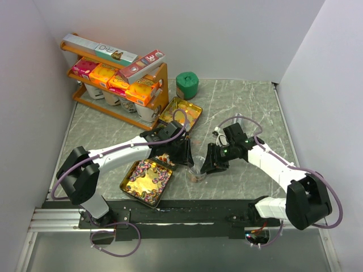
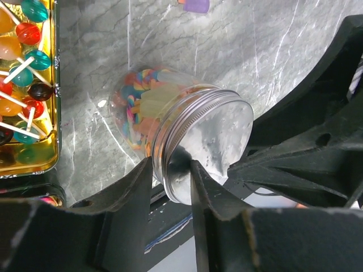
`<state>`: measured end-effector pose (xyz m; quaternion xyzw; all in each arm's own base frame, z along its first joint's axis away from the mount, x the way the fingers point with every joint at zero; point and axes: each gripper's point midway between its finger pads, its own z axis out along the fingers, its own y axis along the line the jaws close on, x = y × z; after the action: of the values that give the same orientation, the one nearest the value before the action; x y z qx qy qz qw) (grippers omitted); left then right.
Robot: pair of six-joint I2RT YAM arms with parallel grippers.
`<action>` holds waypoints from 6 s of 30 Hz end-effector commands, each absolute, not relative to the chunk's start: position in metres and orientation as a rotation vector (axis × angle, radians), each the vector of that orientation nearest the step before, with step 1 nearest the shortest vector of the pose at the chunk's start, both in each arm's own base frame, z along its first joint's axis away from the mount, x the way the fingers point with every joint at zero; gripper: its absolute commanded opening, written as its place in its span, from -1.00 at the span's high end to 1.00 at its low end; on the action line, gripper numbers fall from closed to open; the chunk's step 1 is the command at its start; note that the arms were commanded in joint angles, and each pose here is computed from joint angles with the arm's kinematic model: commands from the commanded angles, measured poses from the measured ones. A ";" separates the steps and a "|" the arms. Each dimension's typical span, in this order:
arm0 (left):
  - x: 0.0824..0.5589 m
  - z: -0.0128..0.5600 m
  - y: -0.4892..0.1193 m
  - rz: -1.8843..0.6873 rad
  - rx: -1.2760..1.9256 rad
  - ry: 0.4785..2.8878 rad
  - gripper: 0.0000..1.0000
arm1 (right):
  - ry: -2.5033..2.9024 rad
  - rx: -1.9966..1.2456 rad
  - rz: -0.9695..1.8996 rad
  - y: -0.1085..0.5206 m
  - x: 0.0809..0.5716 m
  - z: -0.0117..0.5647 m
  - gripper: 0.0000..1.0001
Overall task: Pack the candies
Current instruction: Close the bottle lid on the packing bottle, then reset both arms
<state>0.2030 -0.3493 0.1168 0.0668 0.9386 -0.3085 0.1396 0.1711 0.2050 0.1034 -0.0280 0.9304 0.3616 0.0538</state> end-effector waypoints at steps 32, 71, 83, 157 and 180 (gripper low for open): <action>0.213 0.085 -0.350 -0.767 0.356 2.675 0.82 | 2.562 -0.298 0.844 0.208 0.212 0.075 0.36; 0.244 0.152 -0.347 -0.685 0.365 2.497 -0.56 | 2.492 -0.206 0.712 0.203 0.237 0.117 -0.12; 0.244 0.158 -0.346 -0.689 0.369 2.478 -0.57 | 2.420 -0.183 0.724 0.203 0.244 0.138 -0.17; 0.249 0.191 -0.321 -0.651 0.286 2.355 -0.93 | 2.370 -0.200 0.724 0.188 0.223 0.164 -0.99; 0.331 0.243 -0.166 -0.175 -0.177 1.976 -0.93 | 1.819 0.492 0.004 0.008 0.253 0.231 -0.99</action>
<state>0.3167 -0.1671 0.2156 -0.0823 0.8560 -0.0517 0.5077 0.2404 0.0285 0.2192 0.1824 0.7990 0.0490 0.5709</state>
